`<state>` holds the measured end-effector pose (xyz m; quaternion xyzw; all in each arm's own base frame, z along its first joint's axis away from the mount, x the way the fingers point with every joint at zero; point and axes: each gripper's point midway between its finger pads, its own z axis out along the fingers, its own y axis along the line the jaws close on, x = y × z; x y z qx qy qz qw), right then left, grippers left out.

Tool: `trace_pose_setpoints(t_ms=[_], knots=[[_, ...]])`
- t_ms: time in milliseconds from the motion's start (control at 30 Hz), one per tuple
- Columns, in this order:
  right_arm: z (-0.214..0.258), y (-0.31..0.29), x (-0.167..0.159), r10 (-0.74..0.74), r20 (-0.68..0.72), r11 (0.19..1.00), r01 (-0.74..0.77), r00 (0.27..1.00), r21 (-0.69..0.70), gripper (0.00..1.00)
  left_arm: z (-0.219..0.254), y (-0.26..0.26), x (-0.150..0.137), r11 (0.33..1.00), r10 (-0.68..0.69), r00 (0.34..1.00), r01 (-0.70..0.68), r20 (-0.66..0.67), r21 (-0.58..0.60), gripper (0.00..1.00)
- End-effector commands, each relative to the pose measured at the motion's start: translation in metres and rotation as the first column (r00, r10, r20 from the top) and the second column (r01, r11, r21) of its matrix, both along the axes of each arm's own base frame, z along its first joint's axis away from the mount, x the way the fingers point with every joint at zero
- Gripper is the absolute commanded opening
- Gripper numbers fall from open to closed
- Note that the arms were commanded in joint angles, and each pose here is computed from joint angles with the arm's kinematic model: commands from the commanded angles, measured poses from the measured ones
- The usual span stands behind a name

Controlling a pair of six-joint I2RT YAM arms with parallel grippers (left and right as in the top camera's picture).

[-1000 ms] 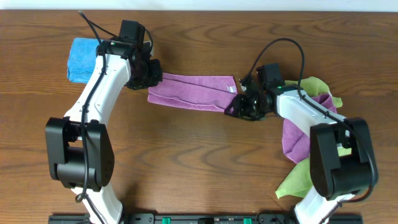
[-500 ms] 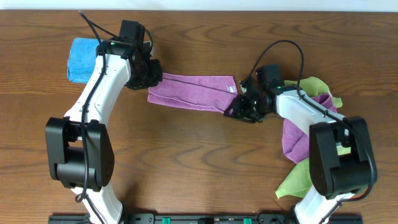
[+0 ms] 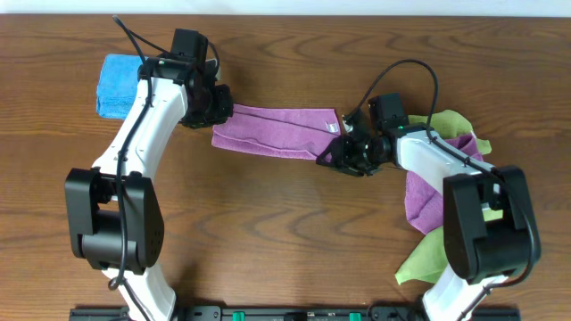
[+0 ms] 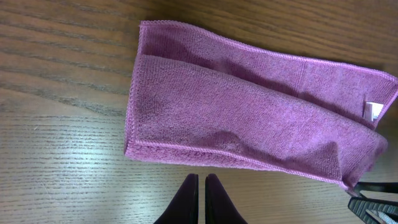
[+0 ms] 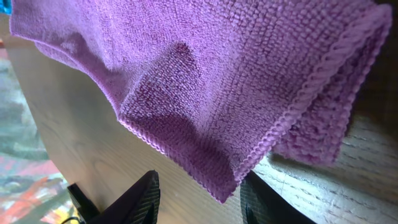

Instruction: Fold the cloth

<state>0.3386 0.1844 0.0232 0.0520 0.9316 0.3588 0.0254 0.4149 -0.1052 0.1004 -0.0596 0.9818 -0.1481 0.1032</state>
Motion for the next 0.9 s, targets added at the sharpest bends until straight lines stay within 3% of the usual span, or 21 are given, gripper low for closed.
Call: trace_pose_setpoints(t_ms=[0,167,300,367,400,567,600,633,733,867], knots=[[-0.003,0.002,-0.004,-0.012,-0.038,1.000,0.013,0.999,0.023,0.42,-0.010,0.004,-0.002,1.000,0.011,1.000,-0.011,-0.024,0.013,0.07],[-0.005,0.001,-0.001,-0.047,-0.054,0.999,0.048,0.997,0.013,0.36,-0.010,0.004,-0.002,1.000,0.011,1.000,-0.011,-0.024,0.013,0.07],[-0.004,0.001,0.008,-0.074,-0.030,0.997,0.075,0.997,0.016,0.18,-0.010,0.004,-0.002,1.000,0.011,1.000,-0.011,-0.024,0.013,0.07],[-0.003,0.002,0.012,-0.074,-0.012,0.997,0.074,0.997,0.020,0.03,-0.010,0.004,-0.002,1.000,0.011,1.000,-0.011,-0.024,0.013,0.07],[-0.003,0.001,0.013,-0.076,-0.007,0.997,0.076,0.997,0.016,0.02,-0.010,0.004,-0.002,1.000,0.011,1.000,-0.011,-0.024,0.013,0.07],[-0.011,-0.011,0.019,-0.102,0.021,0.993,0.103,0.995,-0.059,0.02,-0.010,0.004,-0.002,1.000,0.011,1.000,-0.010,-0.025,0.014,0.07],[-0.011,-0.013,0.019,-0.102,0.020,0.993,0.103,0.995,-0.061,0.21,-0.010,0.004,-0.003,1.000,0.011,1.000,-0.010,-0.027,0.014,0.07],[-0.011,-0.015,0.020,-0.100,0.027,0.993,0.101,0.995,-0.063,0.23,-0.010,0.004,-0.003,1.000,0.010,1.000,-0.010,-0.028,0.014,0.07],[-0.011,-0.025,0.025,-0.126,0.031,0.990,0.128,0.992,-0.063,0.01,-0.010,0.004,-0.003,1.000,0.008,1.000,-0.008,-0.028,0.015,0.08],[-0.011,-0.036,0.031,-0.156,0.037,0.986,0.158,0.987,-0.060,0.02,-0.010,0.004,-0.003,1.000,0.008,1.000,-0.008,-0.027,0.015,0.07]])
